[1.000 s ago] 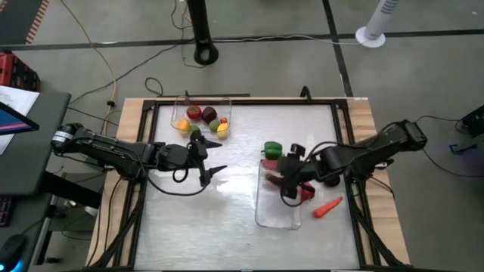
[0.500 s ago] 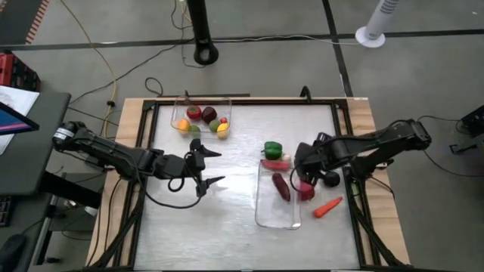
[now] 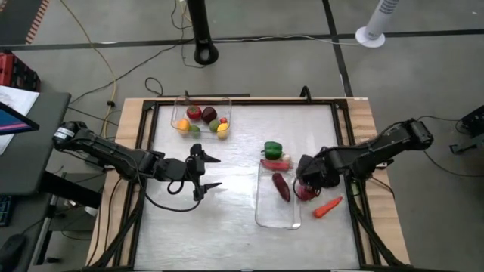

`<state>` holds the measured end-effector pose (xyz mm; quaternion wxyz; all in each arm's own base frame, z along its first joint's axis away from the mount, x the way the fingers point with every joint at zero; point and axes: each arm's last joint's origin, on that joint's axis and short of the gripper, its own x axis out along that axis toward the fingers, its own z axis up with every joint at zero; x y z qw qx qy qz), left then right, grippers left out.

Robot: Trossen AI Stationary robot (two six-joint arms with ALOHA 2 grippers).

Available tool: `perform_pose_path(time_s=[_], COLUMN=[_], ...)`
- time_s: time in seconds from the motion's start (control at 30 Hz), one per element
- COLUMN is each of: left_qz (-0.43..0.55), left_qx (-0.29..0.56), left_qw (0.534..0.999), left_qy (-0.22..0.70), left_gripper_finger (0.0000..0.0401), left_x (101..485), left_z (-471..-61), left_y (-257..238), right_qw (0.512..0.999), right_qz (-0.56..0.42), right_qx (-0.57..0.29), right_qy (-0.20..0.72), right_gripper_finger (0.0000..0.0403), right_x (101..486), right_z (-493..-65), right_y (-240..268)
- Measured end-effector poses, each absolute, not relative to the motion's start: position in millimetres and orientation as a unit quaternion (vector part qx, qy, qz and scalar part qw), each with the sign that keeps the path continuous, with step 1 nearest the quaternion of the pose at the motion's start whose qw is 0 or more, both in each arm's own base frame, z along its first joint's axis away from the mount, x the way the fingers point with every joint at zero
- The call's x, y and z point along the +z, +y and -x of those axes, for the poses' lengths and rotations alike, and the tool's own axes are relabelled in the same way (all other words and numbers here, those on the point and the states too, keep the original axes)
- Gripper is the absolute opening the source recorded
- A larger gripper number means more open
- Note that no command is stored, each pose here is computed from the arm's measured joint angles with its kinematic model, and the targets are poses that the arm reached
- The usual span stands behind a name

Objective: Sort produce into baskets
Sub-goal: Put the red bell pepper into the bottom transparent bin

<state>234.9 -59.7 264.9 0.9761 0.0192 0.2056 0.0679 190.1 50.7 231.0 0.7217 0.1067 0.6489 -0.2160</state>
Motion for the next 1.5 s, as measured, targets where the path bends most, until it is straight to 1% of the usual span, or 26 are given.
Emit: perform_pose_path(time_s=[0.13,0.2,0.3,0.47,0.57,0.73,0.97,1.13,1.27,1.5], left_qz=[-0.016,-0.013,-0.010,-0.009,-0.010,-0.013,-0.010,-0.010,-0.010,-0.010], left_qx=[0.068,0.069,0.071,0.071,0.071,0.073,0.074,0.074,0.074,0.074], left_qw=[0.976,0.976,0.976,0.976,0.976,0.974,0.973,0.973,0.973,0.973], left_qy=[0.205,0.205,0.204,0.204,0.204,0.212,0.219,0.220,0.220,0.220], left_gripper_finger=[0.0361,0.0361,0.0361,0.0361,0.0361,0.0361,0.0361,0.0361,0.0361,0.0361], left_x=[265,265,265,265,265,263,262,262,262,262], left_z=[-235,-234,-235,-235,-235,-234,-233,-233,-233,-233], left_y=[-61,-61,-61,-61,-60,-60,-60,-60,-60,-60], right_qw=[0.744,0.755,0.764,0.767,0.772,0.767,0.768,0.767,0.770,0.764], right_qz=[-0.108,-0.100,-0.086,-0.100,-0.099,-0.075,-0.080,-0.081,-0.072,-0.071], right_qx=[-0.189,-0.175,-0.162,-0.176,-0.179,-0.187,-0.182,-0.184,-0.180,-0.173], right_qy=[0.631,0.624,0.619,0.609,0.602,0.609,0.609,0.609,0.608,0.617], right_gripper_finger=[0.0294,0.0303,0.0327,0.0383,0.0396,0.0385,0.0384,0.0370,0.0348,0.0286], right_x=[230,230,229,229,225,206,183,171,169,170], right_z=[-187,-186,-182,-180,-184,-190,-191,-186,-186,-185], right_y=[71,82,93,97,100,106,106,103,103,103])
